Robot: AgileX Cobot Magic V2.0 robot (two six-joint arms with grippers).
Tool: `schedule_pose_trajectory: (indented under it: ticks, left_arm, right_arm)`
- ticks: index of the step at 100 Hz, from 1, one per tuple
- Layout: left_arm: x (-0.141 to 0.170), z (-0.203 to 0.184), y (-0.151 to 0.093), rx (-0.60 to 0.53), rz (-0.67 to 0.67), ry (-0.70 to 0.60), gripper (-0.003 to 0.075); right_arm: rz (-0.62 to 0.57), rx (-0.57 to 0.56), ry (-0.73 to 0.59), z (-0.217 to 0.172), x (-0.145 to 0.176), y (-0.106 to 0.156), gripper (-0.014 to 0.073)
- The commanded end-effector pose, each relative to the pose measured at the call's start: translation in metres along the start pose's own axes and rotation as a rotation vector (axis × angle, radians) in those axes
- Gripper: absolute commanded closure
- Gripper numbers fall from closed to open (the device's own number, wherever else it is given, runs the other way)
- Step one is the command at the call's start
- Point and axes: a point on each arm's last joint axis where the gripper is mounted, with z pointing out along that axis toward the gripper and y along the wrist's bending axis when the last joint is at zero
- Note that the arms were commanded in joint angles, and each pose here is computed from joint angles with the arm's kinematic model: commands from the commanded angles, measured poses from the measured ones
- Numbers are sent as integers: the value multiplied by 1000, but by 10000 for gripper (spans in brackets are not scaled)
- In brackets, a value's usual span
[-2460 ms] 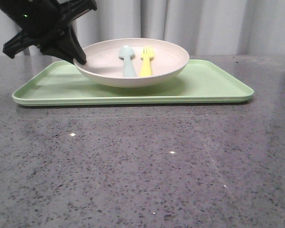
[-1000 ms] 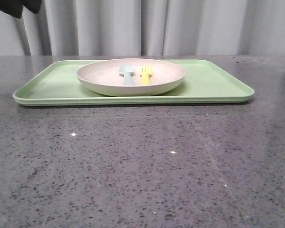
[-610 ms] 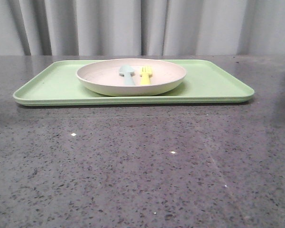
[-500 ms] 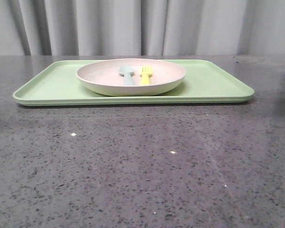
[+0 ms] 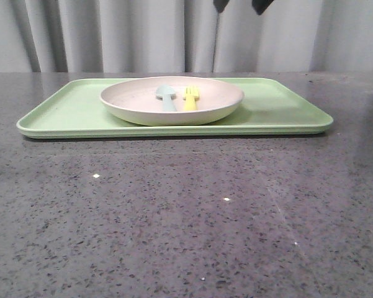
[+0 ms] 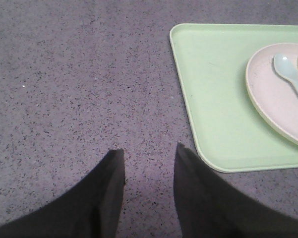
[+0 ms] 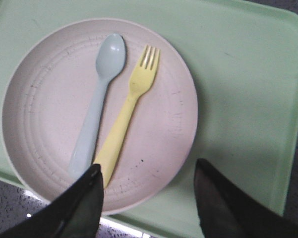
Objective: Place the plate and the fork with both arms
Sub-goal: 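Lower the right gripper onto the yellow fork and grasp it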
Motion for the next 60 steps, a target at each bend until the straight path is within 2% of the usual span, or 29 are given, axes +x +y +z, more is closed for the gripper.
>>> schedule_pose_trajectory:
  ticks: [1,28,60]
  left_arm:
    - [-13,-8,-2,10,-13,-90,471]
    - [-13,-8,-2,10,-13,-90,471]
    - [-12,-8,-2,10,-13,-88,471]
  right_arm:
    - [28,-11,-61,-9,-17,6,183]
    - [130,8,42,35,-32,18,183]
    - [184,35,119,73,-36,21,183]
